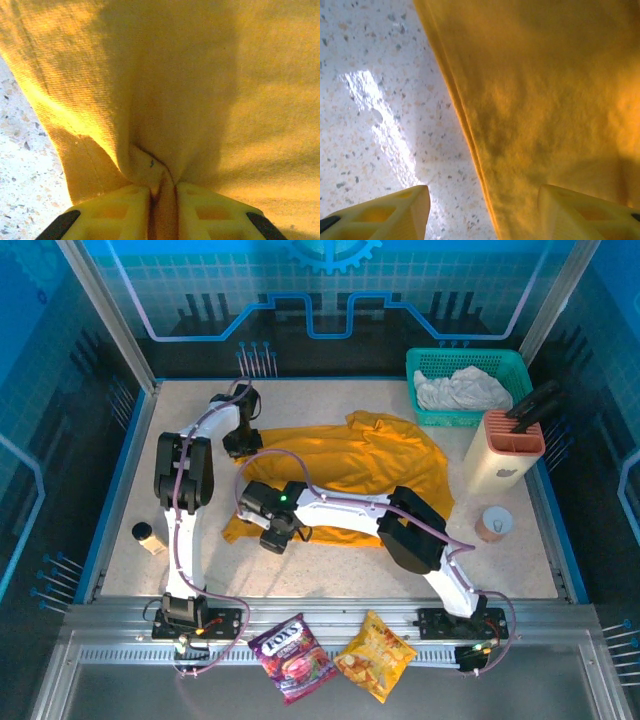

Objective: Fold and stack the t-shirts

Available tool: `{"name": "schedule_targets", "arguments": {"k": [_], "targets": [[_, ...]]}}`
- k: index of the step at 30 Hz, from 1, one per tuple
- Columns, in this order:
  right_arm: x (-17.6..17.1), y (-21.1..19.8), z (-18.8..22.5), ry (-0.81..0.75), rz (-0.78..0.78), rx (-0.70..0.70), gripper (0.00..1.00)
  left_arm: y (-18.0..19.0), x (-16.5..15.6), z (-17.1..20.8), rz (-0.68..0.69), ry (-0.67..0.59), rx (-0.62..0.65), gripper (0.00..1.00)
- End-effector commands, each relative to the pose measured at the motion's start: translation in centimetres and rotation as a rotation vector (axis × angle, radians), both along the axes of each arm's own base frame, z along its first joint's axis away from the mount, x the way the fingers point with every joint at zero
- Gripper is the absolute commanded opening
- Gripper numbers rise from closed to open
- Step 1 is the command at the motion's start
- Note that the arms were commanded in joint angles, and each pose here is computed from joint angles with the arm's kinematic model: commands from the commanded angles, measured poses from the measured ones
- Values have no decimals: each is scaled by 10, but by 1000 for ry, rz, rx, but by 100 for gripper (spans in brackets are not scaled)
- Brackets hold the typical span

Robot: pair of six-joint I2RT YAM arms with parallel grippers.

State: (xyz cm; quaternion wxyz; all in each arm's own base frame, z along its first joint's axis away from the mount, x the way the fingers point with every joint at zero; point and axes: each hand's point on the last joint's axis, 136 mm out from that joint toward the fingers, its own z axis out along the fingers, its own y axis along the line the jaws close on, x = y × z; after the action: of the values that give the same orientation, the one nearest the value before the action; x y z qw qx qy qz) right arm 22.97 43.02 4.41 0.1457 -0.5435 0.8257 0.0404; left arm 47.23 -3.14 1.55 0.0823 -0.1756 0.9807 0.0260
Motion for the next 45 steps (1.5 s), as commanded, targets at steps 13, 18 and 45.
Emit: {"name": "schedule_targets", "arguments": {"k": [13, 18, 45], "targets": [[6, 3, -41, 26, 96, -145, 18, 2, -3, -10, -30, 48, 3, 17], [-6, 1, -21, 55, 126, -105, 0, 7, 5, -7, -32, 41, 23, 14], [22, -144, 14, -66, -292, -182, 0, 46, 58, 35, -130, -46, 323, 34]]}}
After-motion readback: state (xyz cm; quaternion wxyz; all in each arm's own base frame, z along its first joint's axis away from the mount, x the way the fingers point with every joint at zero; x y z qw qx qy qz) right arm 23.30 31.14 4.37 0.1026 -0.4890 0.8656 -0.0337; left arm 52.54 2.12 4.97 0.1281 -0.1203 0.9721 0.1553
